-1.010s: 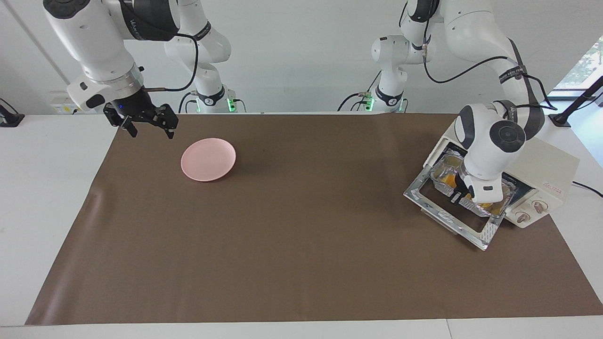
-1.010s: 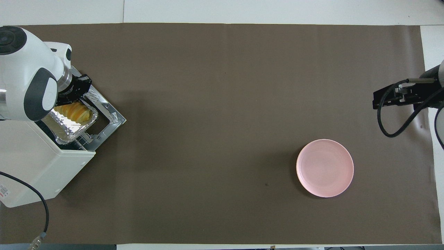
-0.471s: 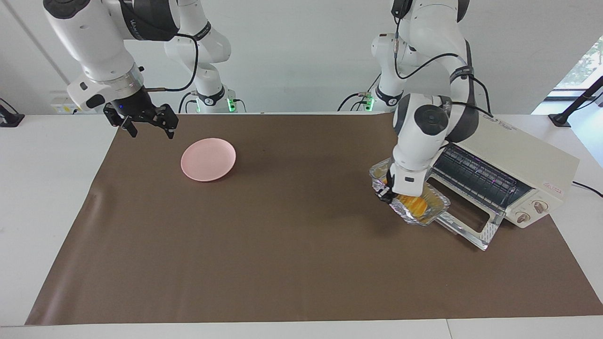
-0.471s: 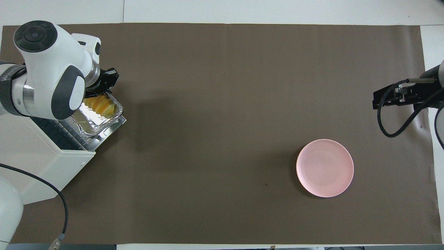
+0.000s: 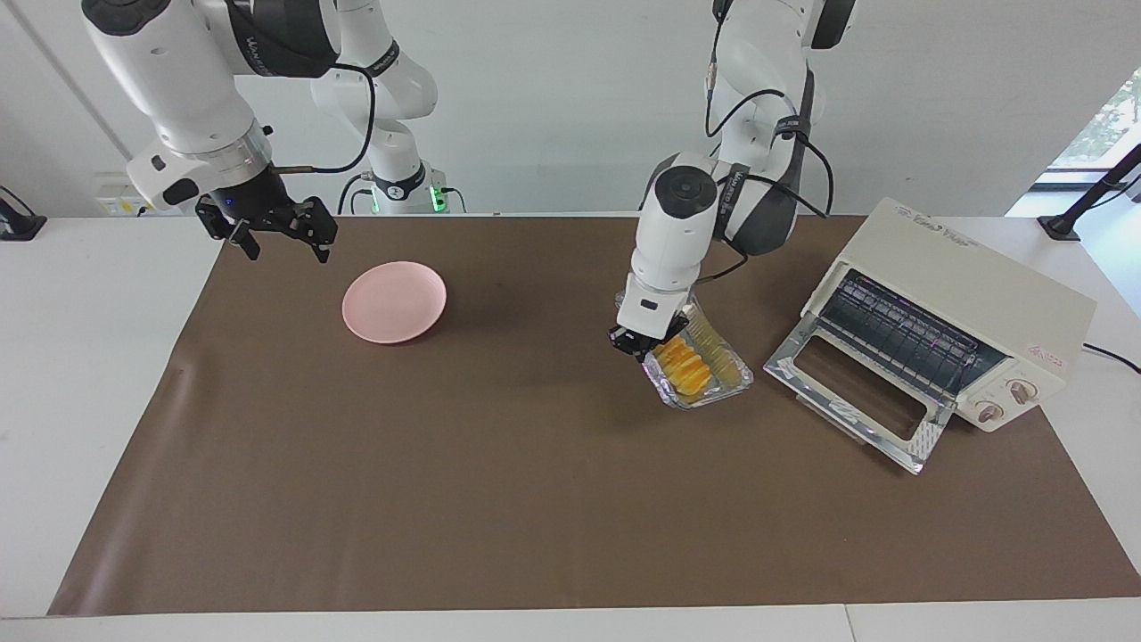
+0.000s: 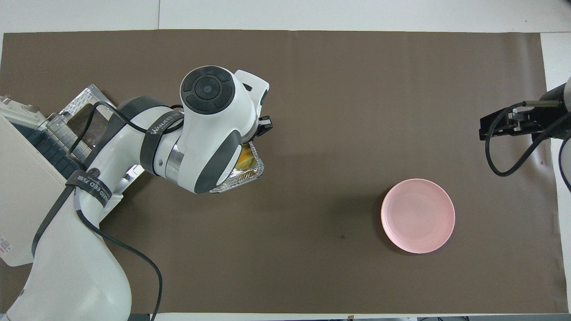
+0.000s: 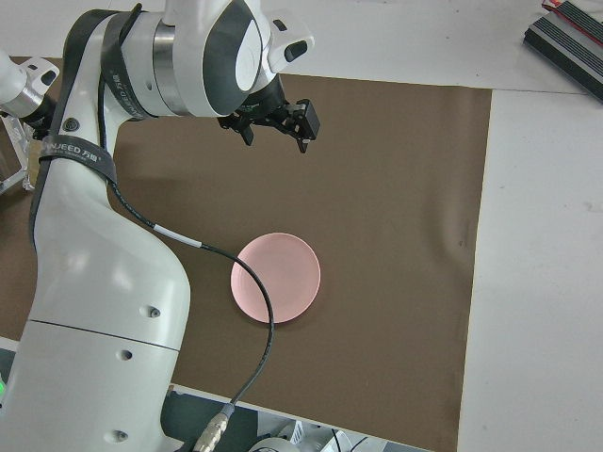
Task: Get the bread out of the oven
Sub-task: 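Pull the foil tray out with the left gripper toward the plate, then release the tray with the left gripper while the right gripper reaches in, then grasp the foil tray with the right gripper and drag it beyond the plate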
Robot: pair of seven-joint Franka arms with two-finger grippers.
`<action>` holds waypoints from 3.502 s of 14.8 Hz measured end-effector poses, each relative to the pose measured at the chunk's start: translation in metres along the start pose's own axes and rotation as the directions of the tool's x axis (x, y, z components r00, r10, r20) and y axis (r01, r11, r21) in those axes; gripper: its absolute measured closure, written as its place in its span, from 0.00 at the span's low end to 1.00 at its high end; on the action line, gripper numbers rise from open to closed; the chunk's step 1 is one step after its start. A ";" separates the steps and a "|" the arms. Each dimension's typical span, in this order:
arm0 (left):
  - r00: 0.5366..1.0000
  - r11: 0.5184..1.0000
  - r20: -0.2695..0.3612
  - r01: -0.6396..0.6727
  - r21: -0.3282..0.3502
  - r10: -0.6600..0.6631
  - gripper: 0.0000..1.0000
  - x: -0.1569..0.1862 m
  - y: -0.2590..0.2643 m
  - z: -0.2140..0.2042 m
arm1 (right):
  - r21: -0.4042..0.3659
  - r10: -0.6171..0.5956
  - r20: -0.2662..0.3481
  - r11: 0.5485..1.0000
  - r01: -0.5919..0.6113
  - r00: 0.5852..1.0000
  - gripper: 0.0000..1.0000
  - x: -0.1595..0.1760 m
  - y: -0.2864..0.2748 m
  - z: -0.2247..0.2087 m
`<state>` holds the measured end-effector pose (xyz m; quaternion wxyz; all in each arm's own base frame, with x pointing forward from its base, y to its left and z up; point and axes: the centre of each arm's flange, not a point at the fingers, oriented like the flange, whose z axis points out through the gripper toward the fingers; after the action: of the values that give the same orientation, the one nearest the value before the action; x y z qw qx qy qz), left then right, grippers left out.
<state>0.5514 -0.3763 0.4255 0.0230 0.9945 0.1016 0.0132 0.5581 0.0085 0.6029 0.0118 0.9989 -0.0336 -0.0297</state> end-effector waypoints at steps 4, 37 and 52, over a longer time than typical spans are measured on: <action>0.980 0.980 -0.030 -0.196 -0.023 0.195 0.98 -0.041 0.045 0.001 | 0.000 0.000 0.000 1.000 0.000 1.000 0.00 0.000 0.000 0.000; 0.951 0.958 -0.121 -0.286 0.002 0.285 0.00 -0.029 0.103 -0.038 | 0.000 -0.003 0.004 1.000 0.003 1.000 0.00 0.000 -0.001 0.002; 0.921 0.919 0.058 -0.388 0.073 0.385 0.00 0.119 -0.295 -0.185 | 0.061 -0.095 -0.032 0.993 0.097 0.995 0.00 -0.023 -0.162 0.114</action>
<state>0.6027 -0.0557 0.5986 -0.0191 0.9951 -0.0968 -0.0080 0.5395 0.1695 0.4862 -0.0202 0.9996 0.0138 -0.0147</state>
